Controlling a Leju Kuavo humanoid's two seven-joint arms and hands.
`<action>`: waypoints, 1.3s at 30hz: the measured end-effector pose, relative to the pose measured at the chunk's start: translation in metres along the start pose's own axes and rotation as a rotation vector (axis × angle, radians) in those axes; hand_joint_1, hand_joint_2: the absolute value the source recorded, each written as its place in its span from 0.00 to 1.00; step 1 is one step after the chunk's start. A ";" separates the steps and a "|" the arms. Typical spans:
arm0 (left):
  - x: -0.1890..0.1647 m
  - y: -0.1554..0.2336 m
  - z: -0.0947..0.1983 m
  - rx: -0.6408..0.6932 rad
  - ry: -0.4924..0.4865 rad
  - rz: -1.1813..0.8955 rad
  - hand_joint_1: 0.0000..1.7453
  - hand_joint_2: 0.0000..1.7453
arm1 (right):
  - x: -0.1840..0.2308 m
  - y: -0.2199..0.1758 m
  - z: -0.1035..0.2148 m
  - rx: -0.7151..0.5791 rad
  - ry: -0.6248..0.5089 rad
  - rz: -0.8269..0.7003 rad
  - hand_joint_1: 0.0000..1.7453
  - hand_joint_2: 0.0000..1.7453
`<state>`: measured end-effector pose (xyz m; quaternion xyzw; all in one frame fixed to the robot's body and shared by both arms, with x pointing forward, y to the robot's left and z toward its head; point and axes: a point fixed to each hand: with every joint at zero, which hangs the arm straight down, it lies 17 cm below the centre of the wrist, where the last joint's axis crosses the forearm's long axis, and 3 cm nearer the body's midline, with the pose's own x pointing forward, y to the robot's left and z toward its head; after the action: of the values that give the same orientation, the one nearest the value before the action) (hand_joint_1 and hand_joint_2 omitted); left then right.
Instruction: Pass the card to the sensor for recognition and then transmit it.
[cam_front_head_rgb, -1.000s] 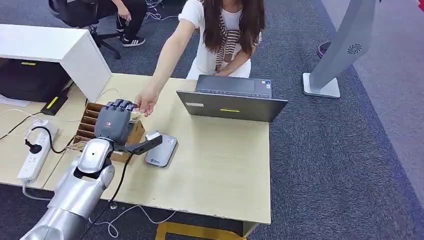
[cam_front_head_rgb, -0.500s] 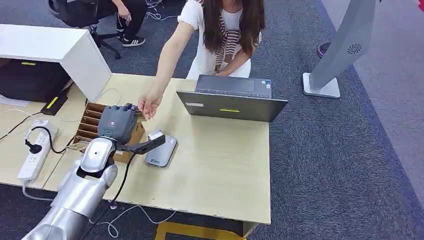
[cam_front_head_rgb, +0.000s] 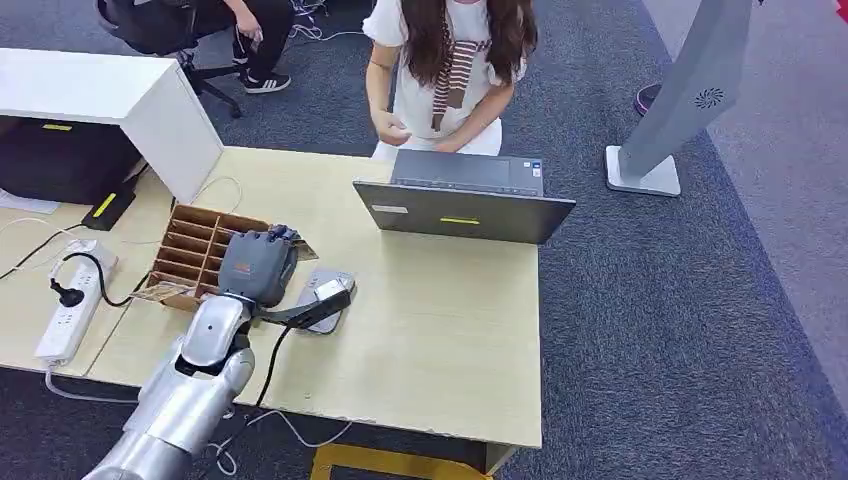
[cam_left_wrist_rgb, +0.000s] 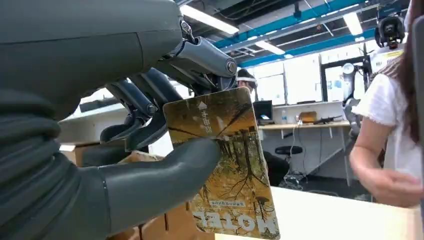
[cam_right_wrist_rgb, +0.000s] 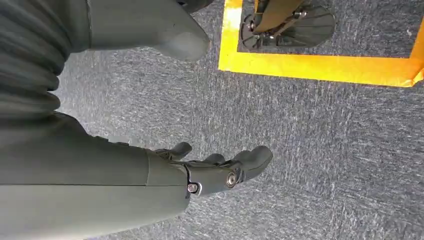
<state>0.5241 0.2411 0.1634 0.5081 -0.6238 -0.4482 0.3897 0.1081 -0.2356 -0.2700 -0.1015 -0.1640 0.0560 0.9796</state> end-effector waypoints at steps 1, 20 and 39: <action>0.002 -0.002 0.001 -0.003 0.000 0.005 1.00 1.00 | 0.000 0.000 0.000 0.000 0.000 0.000 0.00 1.00; 0.006 -0.066 0.034 -0.162 0.049 0.049 1.00 1.00 | -0.002 0.002 0.000 0.014 0.012 -0.008 0.00 1.00; 0.005 -0.088 0.045 -0.229 0.065 0.056 1.00 1.00 | -0.003 0.004 0.001 0.023 0.018 -0.016 0.00 1.00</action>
<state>0.5055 0.2360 0.0666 0.4569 -0.5693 -0.4889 0.4776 0.1047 -0.2323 -0.2712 -0.0896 -0.1553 0.0492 0.9826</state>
